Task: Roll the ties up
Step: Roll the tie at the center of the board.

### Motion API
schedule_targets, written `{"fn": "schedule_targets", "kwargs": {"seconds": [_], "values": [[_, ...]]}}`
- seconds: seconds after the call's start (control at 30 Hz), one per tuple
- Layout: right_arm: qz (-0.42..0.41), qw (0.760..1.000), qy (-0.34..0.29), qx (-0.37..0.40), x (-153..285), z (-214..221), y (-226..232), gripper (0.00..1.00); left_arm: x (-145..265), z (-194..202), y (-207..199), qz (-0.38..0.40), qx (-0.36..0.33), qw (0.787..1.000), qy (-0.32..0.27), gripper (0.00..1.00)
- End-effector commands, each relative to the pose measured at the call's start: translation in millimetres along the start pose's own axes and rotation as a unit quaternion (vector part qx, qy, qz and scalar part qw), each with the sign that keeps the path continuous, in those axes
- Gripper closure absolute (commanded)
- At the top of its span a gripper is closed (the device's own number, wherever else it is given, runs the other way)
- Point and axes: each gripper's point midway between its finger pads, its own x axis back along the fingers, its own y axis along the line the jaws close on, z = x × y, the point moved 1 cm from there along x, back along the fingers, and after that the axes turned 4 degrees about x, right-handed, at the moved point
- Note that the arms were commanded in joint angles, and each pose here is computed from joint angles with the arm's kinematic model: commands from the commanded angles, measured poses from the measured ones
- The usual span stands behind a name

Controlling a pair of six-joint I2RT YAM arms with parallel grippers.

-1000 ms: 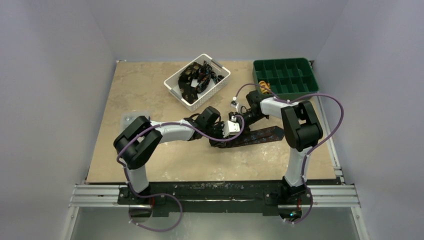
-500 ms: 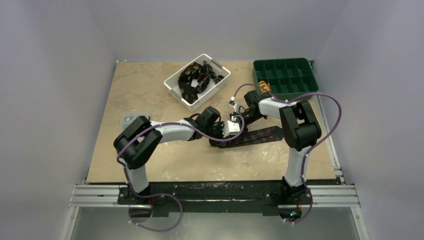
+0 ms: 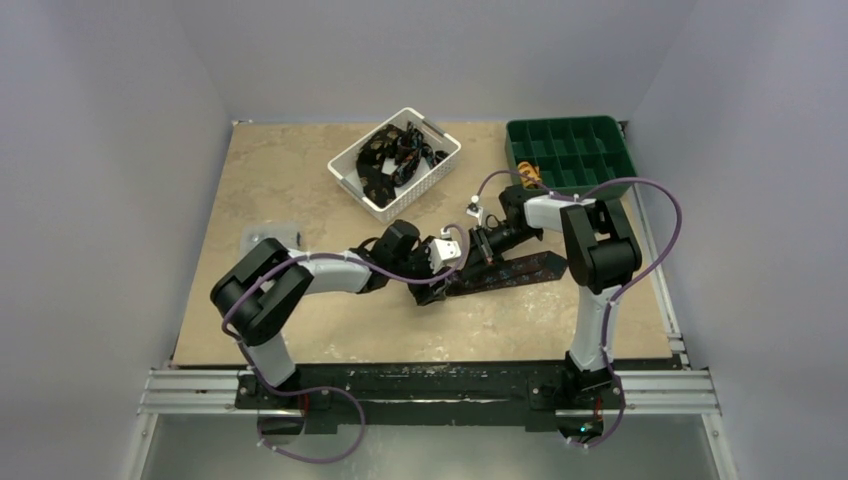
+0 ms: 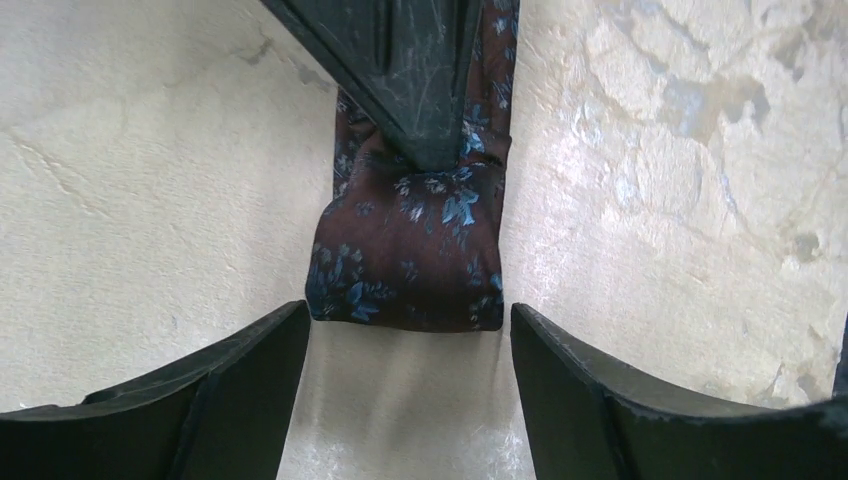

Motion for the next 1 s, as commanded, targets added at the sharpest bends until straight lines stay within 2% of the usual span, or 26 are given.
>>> {"fn": "schedule_targets", "kwargs": {"seconds": [0.0,0.1,0.27,0.43,0.63,0.67,0.73,0.83,0.97], "values": [[0.105,0.993,0.035,0.039,1.6,11.8,-47.5,1.0,9.0,-46.3,0.4,-0.008,0.011,0.994,-0.104,0.26],[0.12,0.991,0.034,0.038,2.2,10.1,-52.7,1.0,3.3,-47.5,2.4,-0.012,0.025,0.993,-0.111,0.24],[0.133,0.99,0.032,0.034,2.1,10.1,-56.8,1.0,-7.7,-53.9,3.6,-0.014,0.009,0.993,-0.12,0.25],[0.135,0.99,0.026,0.042,3.9,9.8,-54.1,1.0,-25.0,-41.2,6.0,-0.006,-0.005,0.995,-0.098,0.42],[0.123,0.991,0.012,0.047,2.9,-1.2,-45.8,1.0,-23.0,-17.4,7.9,-0.024,-0.04,0.998,-0.047,0.58],[0.116,0.992,0.014,0.048,2.5,-3.0,-42.5,0.96,-21.9,-11.8,8.7,-0.032,-0.045,0.998,-0.031,0.62],[0.09,0.995,0.012,0.049,4.1,-6.5,-29.9,0.81,-18.1,1.8,10.1,-0.044,-0.056,0.997,0.001,0.7],[0.059,0.997,0.001,0.059,12.9,-14.6,-6.0,0.63,-12.8,18.4,11.4,-0.055,-0.072,0.995,0.041,0.74],[0.014,0.998,0.001,0.064,24.9,-16.4,23.3,0.54,-8.6,29.3,13.0,-0.061,-0.077,0.992,0.073,0.75]]}}
